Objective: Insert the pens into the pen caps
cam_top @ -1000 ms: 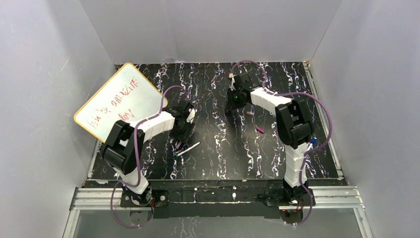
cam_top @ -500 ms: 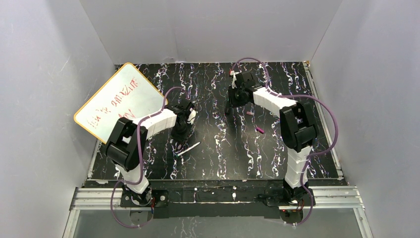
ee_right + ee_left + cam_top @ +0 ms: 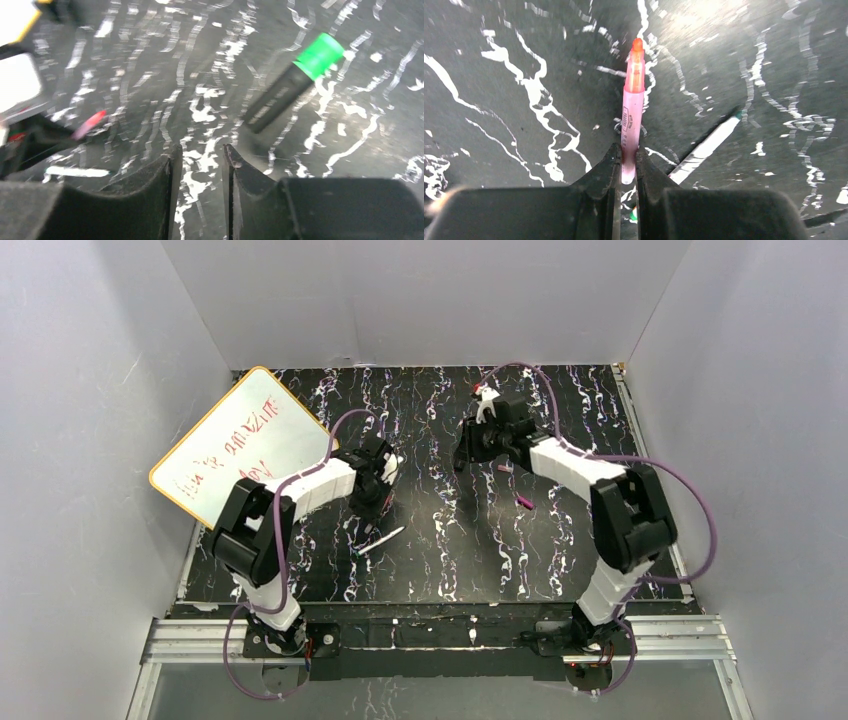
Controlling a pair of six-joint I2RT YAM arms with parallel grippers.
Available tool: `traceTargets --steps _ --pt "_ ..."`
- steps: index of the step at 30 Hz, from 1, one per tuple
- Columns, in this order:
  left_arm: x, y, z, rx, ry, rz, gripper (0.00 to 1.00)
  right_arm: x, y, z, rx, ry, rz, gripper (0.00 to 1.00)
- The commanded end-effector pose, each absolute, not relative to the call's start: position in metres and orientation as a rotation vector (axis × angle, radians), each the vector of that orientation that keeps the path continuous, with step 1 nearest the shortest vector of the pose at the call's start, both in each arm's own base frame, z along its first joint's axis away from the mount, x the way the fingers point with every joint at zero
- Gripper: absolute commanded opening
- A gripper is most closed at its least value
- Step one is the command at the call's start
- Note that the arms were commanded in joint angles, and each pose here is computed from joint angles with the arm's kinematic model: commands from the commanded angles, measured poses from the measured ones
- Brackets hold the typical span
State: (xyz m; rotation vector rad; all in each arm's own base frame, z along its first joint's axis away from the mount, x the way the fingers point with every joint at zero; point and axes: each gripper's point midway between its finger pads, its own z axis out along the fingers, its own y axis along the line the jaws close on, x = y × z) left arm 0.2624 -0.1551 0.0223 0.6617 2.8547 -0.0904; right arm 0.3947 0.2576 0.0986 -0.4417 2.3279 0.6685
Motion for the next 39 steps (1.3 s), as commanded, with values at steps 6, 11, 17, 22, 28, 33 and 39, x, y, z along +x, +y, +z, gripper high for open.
traceTargets --steps 6,11,17,22,28,33,39 --pt "0.302 -0.224 0.103 0.662 2.407 -0.525 0.0 0.343 0.317 0.226 -0.545 1.732 1.322 0.58" --pt "0.295 -0.246 0.141 0.694 2.242 -0.712 0.0 0.329 0.315 0.229 -0.488 1.592 1.409 0.62" --pt "0.285 -0.265 0.184 0.692 2.065 -0.896 0.0 0.316 0.311 0.248 -0.469 1.395 1.496 0.64" --pt "0.281 -0.27 0.189 0.696 2.052 -0.946 0.0 0.312 0.317 0.258 -0.513 1.356 1.494 0.64" --pt "0.28 -0.27 0.187 0.698 2.054 -0.949 0.0 0.306 0.321 0.264 -0.55 1.331 1.496 0.64" --pt "0.281 -0.271 0.186 0.698 2.056 -0.947 0.0 0.302 0.329 0.262 -0.597 1.343 1.506 0.63" --pt "0.283 -0.273 0.19 0.701 2.041 -0.954 0.0 0.3 0.337 0.26 -0.63 1.352 1.509 0.62"
